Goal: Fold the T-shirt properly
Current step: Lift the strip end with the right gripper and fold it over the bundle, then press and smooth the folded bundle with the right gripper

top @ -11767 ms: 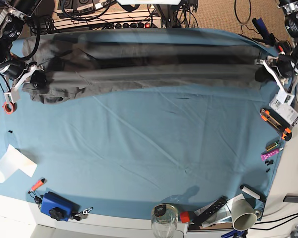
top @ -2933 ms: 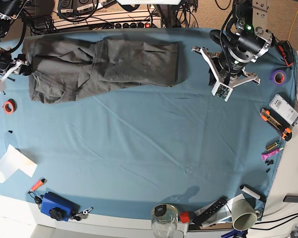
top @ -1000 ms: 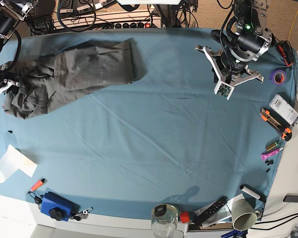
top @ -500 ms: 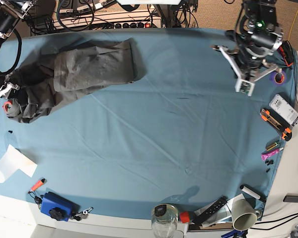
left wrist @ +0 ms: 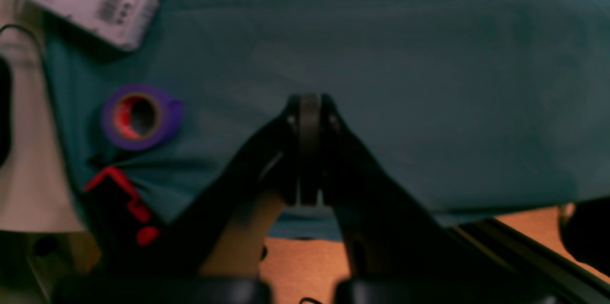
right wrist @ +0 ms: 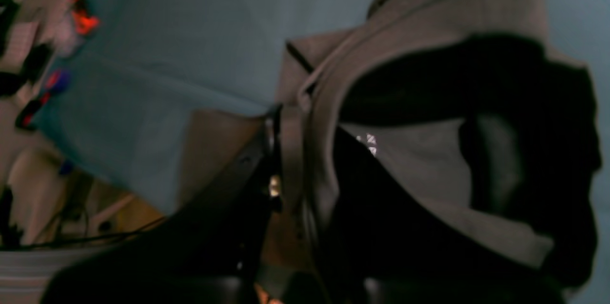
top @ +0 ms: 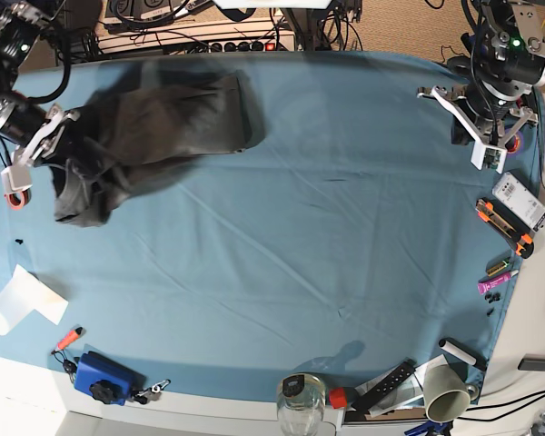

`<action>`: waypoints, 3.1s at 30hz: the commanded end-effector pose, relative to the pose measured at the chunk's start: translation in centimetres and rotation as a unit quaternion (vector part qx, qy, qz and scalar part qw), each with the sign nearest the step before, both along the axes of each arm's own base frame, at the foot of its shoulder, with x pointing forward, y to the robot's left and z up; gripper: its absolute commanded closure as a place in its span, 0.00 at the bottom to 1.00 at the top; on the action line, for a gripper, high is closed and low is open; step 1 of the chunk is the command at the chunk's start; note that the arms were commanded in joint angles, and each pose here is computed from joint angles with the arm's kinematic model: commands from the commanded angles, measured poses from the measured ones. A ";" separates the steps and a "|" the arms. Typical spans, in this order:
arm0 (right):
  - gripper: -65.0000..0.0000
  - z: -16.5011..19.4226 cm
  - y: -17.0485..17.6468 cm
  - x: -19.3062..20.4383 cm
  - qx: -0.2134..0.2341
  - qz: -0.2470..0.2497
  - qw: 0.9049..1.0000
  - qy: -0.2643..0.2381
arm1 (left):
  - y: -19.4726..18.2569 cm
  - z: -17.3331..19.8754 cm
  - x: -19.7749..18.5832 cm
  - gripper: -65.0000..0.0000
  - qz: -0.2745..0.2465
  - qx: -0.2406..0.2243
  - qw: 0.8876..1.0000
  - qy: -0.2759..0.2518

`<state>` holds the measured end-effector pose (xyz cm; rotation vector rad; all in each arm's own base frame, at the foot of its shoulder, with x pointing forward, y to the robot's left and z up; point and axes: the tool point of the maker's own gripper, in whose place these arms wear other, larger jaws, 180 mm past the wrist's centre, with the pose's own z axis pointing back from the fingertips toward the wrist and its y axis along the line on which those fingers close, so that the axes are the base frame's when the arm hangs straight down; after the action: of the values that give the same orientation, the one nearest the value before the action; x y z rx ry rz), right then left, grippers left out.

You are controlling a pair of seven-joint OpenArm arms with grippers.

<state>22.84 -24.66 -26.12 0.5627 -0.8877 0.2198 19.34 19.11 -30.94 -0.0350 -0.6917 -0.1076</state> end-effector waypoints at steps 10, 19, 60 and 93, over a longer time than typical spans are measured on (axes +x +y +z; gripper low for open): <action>1.00 1.9 4.2 -1.3 0.008 0.062 0.998 -0.030 | -0.3 0.7 -0.3 1.00 -0.017 0.007 1.000 -0.008; 1.00 -2.7 10.4 -3.1 0.010 0.162 0.986 0.046 | -0.4 0.5 -0.9 1.00 -0.018 0.006 1.000 -0.006; 0.92 -6.6 18.7 -6.6 0.021 0.261 0.960 0.101 | -0.4 0.6 -0.7 1.00 -0.018 0.005 1.000 -0.013; 0.75 -4.6 19.8 -8.9 -0.012 0.280 0.957 0.072 | -0.5 0.4 -1.2 1.00 -0.017 0.002 1.000 -0.007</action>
<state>13.55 -5.30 -31.99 0.7637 -0.5198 0.6853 17.76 18.63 -31.31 -0.0456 -0.6719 -0.1333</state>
